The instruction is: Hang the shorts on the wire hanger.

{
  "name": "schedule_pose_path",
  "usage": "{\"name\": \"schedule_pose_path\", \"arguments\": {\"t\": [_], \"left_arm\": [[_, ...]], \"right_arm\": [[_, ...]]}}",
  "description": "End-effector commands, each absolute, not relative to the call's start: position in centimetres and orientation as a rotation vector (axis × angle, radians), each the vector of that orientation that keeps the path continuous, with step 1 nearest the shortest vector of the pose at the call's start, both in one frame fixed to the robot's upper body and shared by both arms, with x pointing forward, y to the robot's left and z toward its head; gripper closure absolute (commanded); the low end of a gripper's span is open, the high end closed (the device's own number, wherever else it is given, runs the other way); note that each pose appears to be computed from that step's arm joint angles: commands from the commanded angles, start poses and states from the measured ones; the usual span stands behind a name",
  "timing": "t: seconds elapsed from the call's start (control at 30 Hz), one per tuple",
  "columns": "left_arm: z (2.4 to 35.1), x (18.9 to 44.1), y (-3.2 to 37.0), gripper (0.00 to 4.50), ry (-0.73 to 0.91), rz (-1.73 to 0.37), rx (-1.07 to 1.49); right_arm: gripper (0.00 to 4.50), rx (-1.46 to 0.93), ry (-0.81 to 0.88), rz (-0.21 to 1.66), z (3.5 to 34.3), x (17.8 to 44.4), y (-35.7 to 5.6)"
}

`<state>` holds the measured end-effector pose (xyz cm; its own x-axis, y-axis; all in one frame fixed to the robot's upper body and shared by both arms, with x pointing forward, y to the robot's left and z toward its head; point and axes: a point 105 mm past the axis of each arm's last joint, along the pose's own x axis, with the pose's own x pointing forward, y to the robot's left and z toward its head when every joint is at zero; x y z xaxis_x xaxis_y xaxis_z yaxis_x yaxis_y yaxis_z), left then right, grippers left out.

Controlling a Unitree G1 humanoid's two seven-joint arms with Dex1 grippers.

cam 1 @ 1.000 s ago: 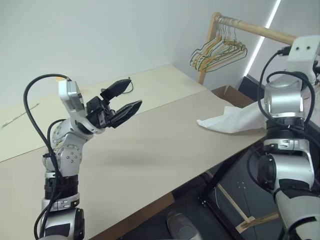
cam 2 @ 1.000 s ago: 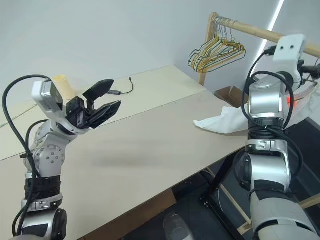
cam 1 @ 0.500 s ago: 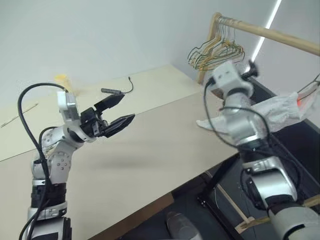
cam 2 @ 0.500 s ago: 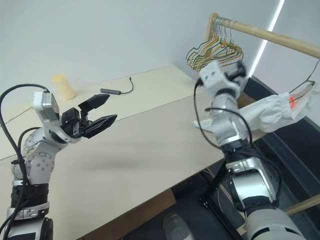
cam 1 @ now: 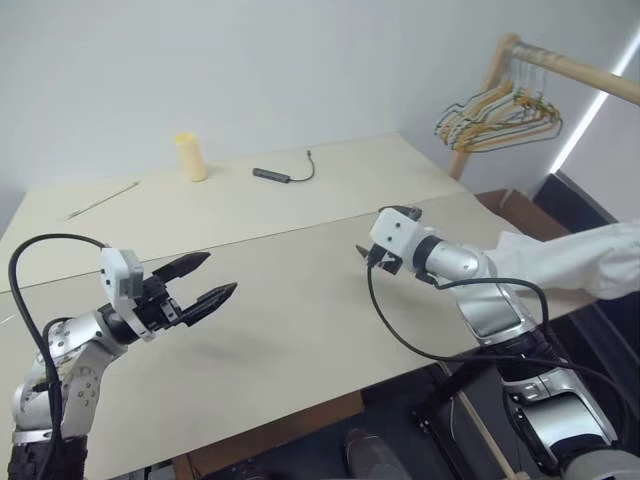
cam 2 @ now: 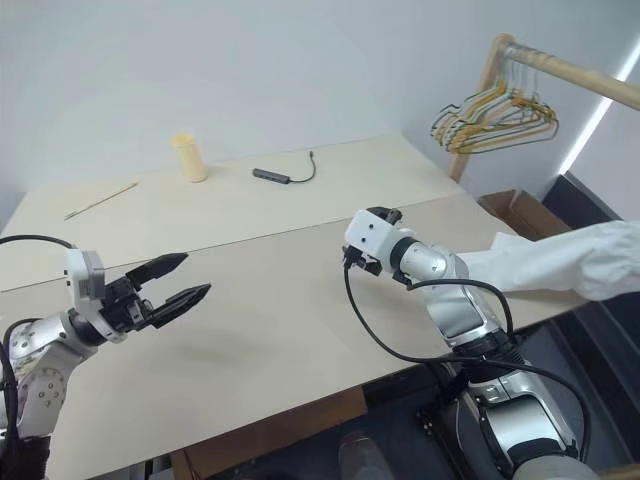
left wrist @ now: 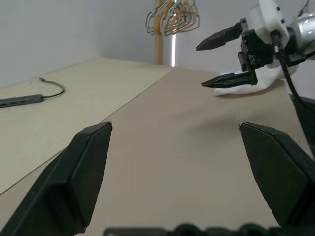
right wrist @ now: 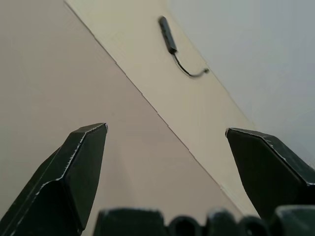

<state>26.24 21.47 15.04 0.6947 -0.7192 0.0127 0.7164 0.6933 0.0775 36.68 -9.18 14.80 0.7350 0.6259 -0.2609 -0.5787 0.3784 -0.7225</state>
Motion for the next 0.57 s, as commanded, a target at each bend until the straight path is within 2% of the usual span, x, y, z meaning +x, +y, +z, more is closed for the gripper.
{"name": "schedule_pose_path", "arguments": {"t": [0.03,0.2,0.57], "left_arm": [[16.1,25.7,21.3,0.00,-0.091,-0.773,0.146],[15.3,25.0,20.9,0.00,-0.058,-0.755,0.156],[14.5,24.5,20.9,0.00,-0.005,-0.733,0.152]], "right_arm": [[0.03,-0.937,-0.131,0.908,15.0,34.9,-7.4],[0.03,-0.957,-0.147,1.011,14.0,33.8,-6.0],[0.03,-0.992,-0.143,1.069,13.1,33.8,-5.9]]}}
